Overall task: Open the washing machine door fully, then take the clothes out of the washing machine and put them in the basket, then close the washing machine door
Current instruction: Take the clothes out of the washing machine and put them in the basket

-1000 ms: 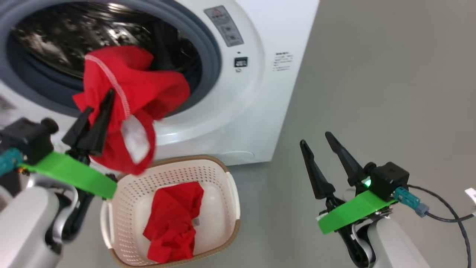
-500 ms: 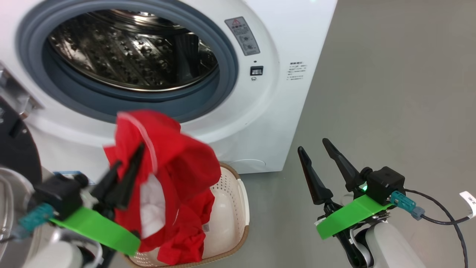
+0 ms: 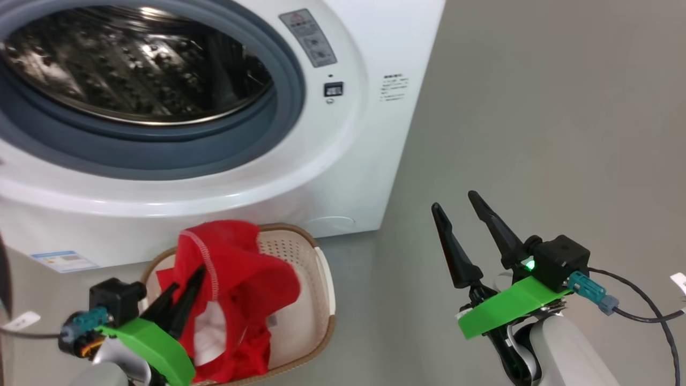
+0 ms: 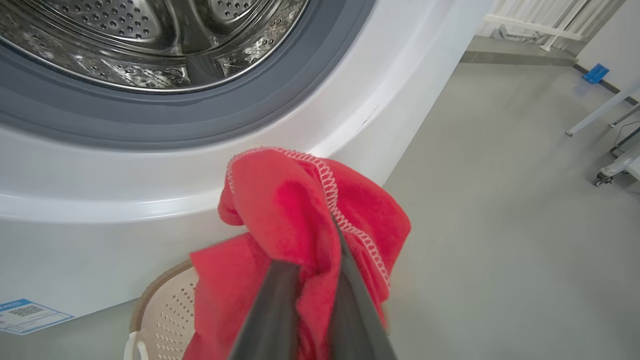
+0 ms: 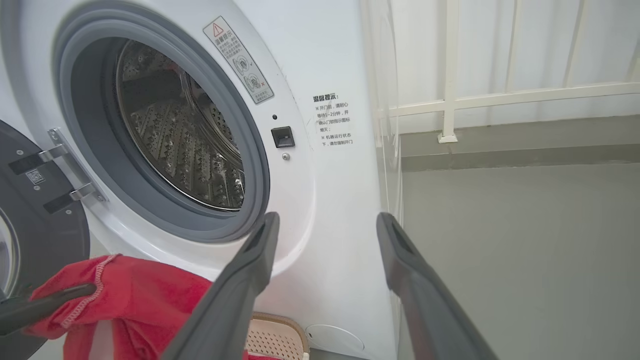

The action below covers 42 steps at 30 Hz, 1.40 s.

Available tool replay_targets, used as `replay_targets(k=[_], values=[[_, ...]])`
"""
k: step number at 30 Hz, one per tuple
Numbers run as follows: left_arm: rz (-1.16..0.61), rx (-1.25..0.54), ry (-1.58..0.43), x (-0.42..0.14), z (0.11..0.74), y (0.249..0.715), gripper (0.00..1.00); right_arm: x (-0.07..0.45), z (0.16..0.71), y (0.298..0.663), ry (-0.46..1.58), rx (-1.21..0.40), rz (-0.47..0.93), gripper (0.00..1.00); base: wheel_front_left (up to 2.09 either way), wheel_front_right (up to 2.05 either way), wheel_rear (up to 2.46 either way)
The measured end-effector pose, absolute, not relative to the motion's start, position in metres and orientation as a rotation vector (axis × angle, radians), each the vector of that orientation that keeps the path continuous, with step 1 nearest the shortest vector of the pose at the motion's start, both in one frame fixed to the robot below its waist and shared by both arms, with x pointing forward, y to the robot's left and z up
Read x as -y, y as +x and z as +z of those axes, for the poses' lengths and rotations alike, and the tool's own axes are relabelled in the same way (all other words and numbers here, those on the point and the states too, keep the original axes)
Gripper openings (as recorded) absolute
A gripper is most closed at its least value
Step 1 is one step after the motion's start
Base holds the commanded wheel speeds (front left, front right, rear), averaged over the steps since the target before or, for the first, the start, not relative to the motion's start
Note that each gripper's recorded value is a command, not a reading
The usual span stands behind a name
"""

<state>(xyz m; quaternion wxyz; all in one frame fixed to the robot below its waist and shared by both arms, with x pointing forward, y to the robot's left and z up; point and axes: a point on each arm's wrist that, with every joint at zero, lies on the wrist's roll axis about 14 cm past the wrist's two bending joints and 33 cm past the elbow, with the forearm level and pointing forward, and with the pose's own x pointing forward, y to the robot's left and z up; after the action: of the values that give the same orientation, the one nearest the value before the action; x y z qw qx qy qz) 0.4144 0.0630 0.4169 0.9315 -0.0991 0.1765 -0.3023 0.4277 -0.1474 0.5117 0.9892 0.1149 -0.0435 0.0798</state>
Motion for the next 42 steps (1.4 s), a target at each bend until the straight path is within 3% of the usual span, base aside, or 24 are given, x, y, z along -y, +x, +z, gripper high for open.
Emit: replay_targets(k=[15, 29, 30, 32, 34, 35, 42], values=[[-0.639, -0.54, -0.005, -0.067, 0.333, 0.447, 0.0, 0.18, 0.496, 0.424, 0.208, 0.053, 0.066, 1.0, 0.0, 0.0, 0.0], [-0.696, -0.781, 0.022, -0.043, 0.264, 0.419, 0.0, 0.203, 0.48, 0.418, 0.186, 0.009, -0.002, 1.0, 0.0, 0.0, 0.0], [-0.696, -0.792, 0.016, -0.041, 0.261, 0.418, 0.05, 0.203, 0.479, 0.418, 0.185, 0.007, -0.005, 1.0, 0.0, 0.0, 0.0], [-0.687, -0.812, 0.009, -0.041, 0.257, 0.415, 0.26, 0.205, 0.478, 0.417, 0.184, 0.005, -0.009, 1.0, 0.0, 0.0, 0.0], [-0.671, -0.826, 0.003, -0.045, 0.255, 0.414, 0.7, 0.205, 0.478, 0.417, 0.184, 0.005, -0.009, 1.0, 0.0, 0.0, 0.0], [-0.661, -0.832, 0.001, -0.047, 0.254, 0.414, 1.0, 0.204, 0.479, 0.417, 0.184, 0.006, -0.008, 1.0, 0.0, 0.0, 0.0], [-0.626, -0.834, -0.018, -0.056, 0.259, 0.414, 1.0, 0.196, 0.479, 0.422, 0.193, 0.008, 0.016, 1.0, 0.0, 0.0, 0.0]])
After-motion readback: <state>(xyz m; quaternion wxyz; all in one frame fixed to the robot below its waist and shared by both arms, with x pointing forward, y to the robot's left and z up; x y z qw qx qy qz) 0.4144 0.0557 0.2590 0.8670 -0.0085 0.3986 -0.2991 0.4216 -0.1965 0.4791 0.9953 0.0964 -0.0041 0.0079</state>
